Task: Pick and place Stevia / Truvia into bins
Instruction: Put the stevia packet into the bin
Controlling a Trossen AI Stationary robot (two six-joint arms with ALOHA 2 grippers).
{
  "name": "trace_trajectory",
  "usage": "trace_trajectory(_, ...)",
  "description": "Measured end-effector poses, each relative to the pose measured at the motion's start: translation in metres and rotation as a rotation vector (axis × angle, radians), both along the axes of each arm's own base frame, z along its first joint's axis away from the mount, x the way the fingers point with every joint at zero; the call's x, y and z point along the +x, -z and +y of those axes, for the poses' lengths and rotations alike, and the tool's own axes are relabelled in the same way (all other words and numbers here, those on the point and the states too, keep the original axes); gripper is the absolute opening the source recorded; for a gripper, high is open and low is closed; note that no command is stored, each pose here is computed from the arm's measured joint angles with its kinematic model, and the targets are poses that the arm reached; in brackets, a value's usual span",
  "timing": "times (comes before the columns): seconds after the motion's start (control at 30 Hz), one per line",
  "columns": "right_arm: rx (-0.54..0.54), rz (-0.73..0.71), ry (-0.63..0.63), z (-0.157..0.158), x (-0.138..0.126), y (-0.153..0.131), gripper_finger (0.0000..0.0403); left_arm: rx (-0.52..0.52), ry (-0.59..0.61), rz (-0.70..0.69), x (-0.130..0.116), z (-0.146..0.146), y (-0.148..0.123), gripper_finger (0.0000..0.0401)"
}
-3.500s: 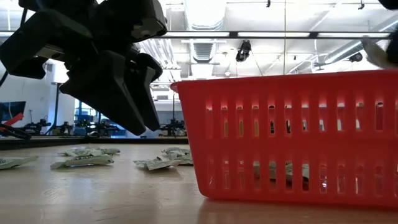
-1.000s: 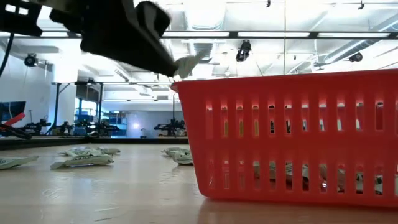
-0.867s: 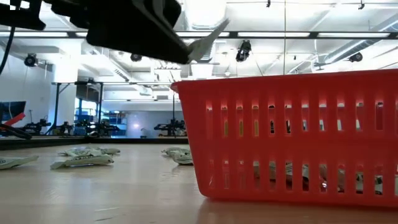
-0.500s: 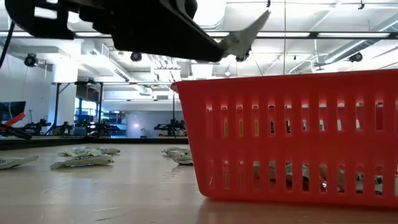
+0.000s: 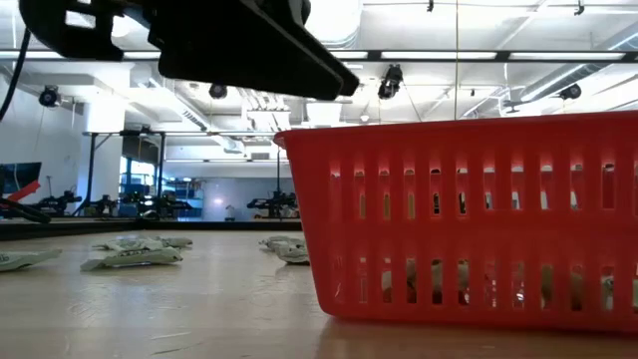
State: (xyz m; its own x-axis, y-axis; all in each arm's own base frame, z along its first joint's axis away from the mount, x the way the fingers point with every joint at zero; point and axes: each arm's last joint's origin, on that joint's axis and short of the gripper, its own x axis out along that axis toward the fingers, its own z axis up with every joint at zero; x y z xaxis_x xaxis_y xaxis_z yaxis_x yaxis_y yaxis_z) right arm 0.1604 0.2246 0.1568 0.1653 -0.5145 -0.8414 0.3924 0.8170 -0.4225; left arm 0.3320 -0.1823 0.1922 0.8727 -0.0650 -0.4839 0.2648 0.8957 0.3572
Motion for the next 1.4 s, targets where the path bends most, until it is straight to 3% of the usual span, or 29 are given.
trace_trajectory(0.17,0.039,0.018,0.039,-0.009,-0.007,0.011,0.0108,-0.035,-0.037,0.039,-0.006,0.003,-0.005,0.0171)
trace_trajectory(0.57,0.245,-0.127,0.026,-0.031,-0.021,0.02,0.0115,-0.033,-0.039,0.058,-0.014,0.006,-0.005,0.0171)
trace_trajectory(0.83,0.317,-0.164,0.029,-0.046,-0.031,0.031,0.0111,-0.033,-0.039,0.057,-0.014,0.006,-0.005,0.0171)
trace_trajectory(1.0,0.329,-0.157,0.009,-0.045,-0.031,0.029,0.0089,-0.033,-0.039,0.057,-0.014,0.006,-0.005,0.0171)
trace_trajectory(1.23,0.339,-0.14,-0.067,-0.041,-0.028,0.026,0.0018,-0.032,-0.039,0.058,-0.014,0.006,-0.005,0.0171)
trace_trajectory(1.4,0.328,-0.162,-0.134,-0.035,-0.023,0.018,0.0009,-0.018,-0.04,0.081,-0.015,0.007,-0.003,0.0171)
